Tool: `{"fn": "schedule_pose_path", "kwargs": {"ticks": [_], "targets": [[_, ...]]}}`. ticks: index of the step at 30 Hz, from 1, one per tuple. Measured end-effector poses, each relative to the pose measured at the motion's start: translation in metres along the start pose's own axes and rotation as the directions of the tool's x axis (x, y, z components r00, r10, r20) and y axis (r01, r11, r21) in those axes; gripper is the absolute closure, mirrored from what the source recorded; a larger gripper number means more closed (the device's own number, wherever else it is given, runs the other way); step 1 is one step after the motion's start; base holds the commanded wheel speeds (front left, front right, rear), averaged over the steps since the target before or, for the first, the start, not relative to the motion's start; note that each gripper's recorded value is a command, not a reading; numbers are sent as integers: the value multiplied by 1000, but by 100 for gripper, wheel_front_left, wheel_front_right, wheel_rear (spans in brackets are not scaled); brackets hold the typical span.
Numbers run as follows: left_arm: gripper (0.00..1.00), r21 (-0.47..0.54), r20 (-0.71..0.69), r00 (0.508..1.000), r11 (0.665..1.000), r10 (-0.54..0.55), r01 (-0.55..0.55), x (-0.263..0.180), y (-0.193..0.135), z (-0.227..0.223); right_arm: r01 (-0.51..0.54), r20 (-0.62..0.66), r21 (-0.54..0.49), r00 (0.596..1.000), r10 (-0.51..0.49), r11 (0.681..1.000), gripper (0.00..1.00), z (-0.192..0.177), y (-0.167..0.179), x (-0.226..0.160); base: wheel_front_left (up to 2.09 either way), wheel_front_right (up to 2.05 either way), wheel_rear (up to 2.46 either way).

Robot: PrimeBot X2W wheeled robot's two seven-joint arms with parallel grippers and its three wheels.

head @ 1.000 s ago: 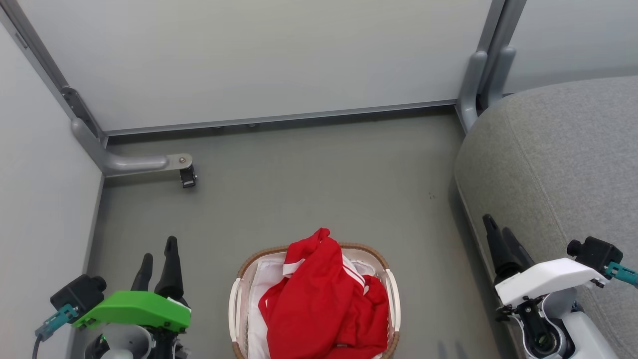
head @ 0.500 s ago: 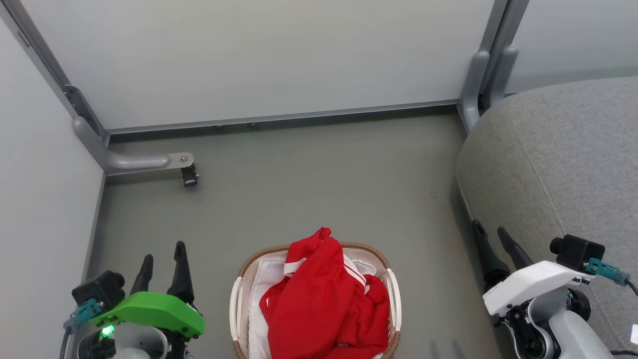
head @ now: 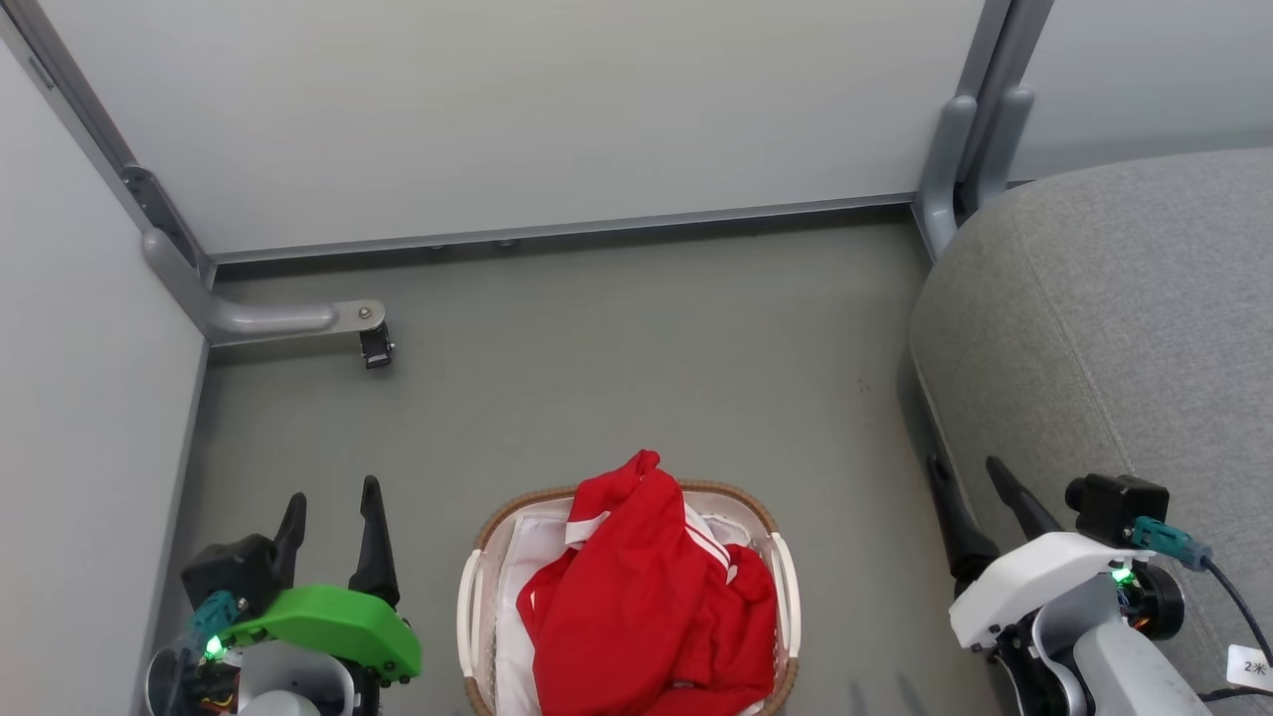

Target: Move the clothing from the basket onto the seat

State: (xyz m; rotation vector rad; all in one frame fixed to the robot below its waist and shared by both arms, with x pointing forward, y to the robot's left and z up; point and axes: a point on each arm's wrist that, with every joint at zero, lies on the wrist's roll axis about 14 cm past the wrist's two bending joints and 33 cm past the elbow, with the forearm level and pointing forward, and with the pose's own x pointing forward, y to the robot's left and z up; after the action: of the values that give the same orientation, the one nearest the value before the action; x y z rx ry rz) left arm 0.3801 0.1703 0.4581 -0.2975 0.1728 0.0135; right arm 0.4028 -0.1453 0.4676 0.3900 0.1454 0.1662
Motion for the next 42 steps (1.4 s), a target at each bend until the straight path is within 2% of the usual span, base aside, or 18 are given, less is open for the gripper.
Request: {"fn": "schedule_pose_path", "kwargs": {"ticks": [9,13,15,25,28,33,42], "targets": [[0,86,12,1000,996,-19,18,0,-4,-2,-20,-23,-93,1000,18,995,0,-9,3,1,0,0,0],[0,84,-20,999,996,-39,40,2,-9,-15,-31,-27,-128,999,28,991,0,-10,4,7,0,0,0],[0,68,-37,997,996,-61,64,4,-15,-22,-40,-24,-149,999,37,988,0,-9,5,13,0,0,0],[0,136,-130,974,970,-183,200,40,-50,-57,-47,-32,-224,999,41,973,0,-12,-5,39,0,0,0],[0,140,-220,946,952,-239,273,47,-63,-87,-40,-36,-244,999,33,969,0,-15,-13,48,0,0,0],[0,177,-292,909,917,-297,357,71,-76,-113,-50,-52,-266,998,37,963,0,-25,-18,67,0,0,0],[0,200,-470,797,834,-378,514,88,-93,-187,-62,-111,-287,993,31,956,0,-60,-30,92,0,0,0]]}}
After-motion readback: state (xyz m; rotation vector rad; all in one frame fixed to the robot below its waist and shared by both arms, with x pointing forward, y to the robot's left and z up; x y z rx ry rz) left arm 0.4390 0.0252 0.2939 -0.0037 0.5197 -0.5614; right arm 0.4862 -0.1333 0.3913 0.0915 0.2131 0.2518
